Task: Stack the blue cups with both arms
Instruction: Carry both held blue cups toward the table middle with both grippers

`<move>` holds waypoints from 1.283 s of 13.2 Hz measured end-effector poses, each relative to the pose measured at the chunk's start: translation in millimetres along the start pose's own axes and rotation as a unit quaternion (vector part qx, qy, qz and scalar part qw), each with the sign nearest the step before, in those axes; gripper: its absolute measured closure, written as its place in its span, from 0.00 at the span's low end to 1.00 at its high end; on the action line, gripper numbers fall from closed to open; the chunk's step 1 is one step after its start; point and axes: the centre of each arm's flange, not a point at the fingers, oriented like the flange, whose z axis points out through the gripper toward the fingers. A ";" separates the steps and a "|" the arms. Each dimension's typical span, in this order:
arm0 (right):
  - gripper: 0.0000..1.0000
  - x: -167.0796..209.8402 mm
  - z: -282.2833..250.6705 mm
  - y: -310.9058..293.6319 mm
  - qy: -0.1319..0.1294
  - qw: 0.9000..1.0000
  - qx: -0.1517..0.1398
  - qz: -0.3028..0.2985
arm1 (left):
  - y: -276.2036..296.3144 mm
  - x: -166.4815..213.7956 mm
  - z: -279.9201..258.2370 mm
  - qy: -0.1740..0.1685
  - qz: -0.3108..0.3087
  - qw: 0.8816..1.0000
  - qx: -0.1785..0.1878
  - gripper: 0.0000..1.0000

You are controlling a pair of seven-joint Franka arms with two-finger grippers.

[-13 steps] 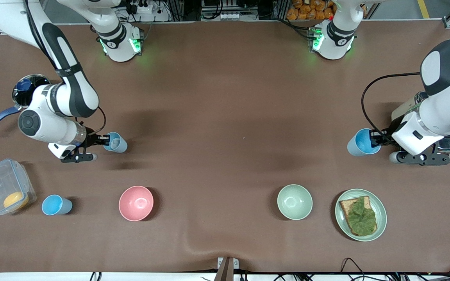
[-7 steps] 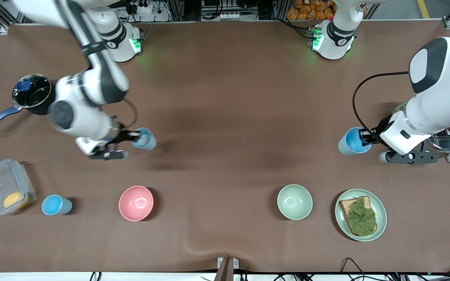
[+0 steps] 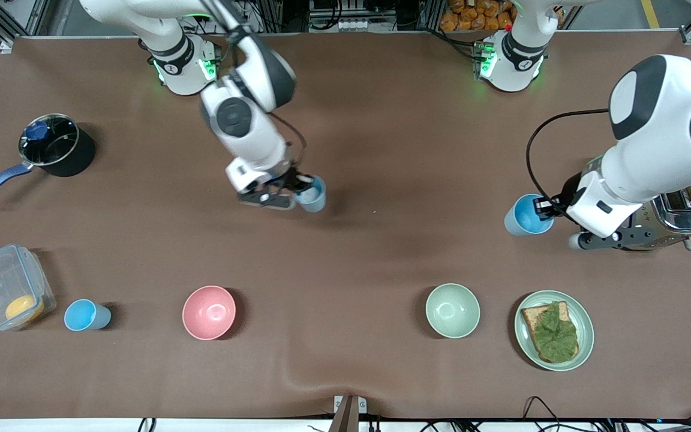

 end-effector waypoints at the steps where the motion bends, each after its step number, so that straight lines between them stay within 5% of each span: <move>1: 0.97 -14.8 16.6 -13.3 -0.001 1.000 0.000 0.008 | 5.3 -1.4 2.0 -0.003 -0.002 1.000 -0.003 0.96; 8: 0.92 -19.7 74.6 -38.1 -0.003 0.999 0.001 0.041 | 40.1 -8.6 25.4 -0.021 0.001 1.000 0.000 0.96; 12: 0.49 -8.0 63.6 -43.8 0.001 0.999 0.003 0.047 | 74.0 -18.2 39.2 -0.023 -0.022 1.000 0.001 0.96; 17: 0.01 37.7 -0.7 -37.5 -0.027 0.998 -0.032 0.044 | 135.3 -42.0 58.4 -0.018 -0.061 0.998 -0.005 0.96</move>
